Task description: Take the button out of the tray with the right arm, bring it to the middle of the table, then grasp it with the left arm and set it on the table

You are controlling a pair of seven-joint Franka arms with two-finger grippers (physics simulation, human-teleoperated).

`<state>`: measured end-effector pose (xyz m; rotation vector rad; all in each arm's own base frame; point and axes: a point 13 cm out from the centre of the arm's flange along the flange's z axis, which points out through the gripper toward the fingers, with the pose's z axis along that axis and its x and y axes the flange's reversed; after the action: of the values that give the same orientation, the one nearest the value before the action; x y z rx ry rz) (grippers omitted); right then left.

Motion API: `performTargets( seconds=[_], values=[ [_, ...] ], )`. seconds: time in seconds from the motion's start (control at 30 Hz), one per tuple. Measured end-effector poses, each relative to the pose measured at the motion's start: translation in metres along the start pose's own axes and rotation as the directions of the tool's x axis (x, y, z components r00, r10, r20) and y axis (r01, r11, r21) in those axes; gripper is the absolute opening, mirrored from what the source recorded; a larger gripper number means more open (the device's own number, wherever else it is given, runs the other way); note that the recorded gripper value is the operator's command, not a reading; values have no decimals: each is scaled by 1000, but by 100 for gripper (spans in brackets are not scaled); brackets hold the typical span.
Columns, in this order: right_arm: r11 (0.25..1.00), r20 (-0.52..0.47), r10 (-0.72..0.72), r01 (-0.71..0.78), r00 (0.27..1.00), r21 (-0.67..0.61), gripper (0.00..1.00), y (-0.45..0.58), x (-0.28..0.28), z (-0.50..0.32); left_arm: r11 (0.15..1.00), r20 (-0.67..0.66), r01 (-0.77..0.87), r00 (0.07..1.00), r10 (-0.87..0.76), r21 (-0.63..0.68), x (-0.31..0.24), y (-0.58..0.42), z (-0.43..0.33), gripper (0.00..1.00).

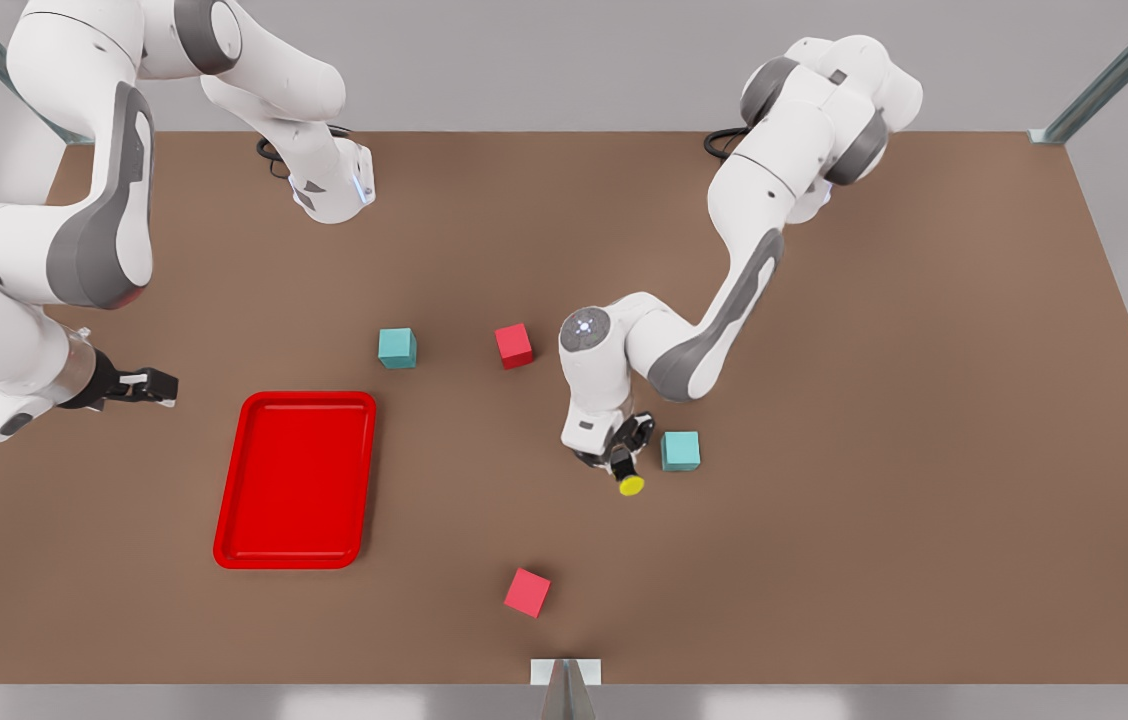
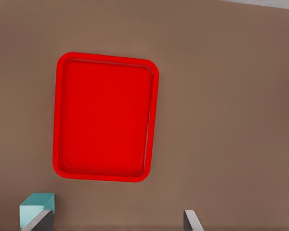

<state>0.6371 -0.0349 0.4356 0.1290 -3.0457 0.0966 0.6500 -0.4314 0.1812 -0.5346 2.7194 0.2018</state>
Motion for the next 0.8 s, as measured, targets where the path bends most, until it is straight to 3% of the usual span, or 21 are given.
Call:
performTargets(
  seconds=[0.27,0.43,0.57,0.8],
  values=[
    [1000,-12,8,-8,1000,2,100,-7,1,6,991,78,134,988,-134,6,30,-22,3,35],
    [1000,53,31,-31,998,3,100,-13,34,-57,986,235,156,962,-141,-50,29,-14,32,34],
    [999,30,32,-31,999,-42,100,-5,49,-62,982,331,178,932,-148,-64,37,-15,48,34],
    [997,-44,28,-32,999,-70,100,-4,50,-34,943,492,327,832,-258,-58,-10,4,71,34]
  ],
)
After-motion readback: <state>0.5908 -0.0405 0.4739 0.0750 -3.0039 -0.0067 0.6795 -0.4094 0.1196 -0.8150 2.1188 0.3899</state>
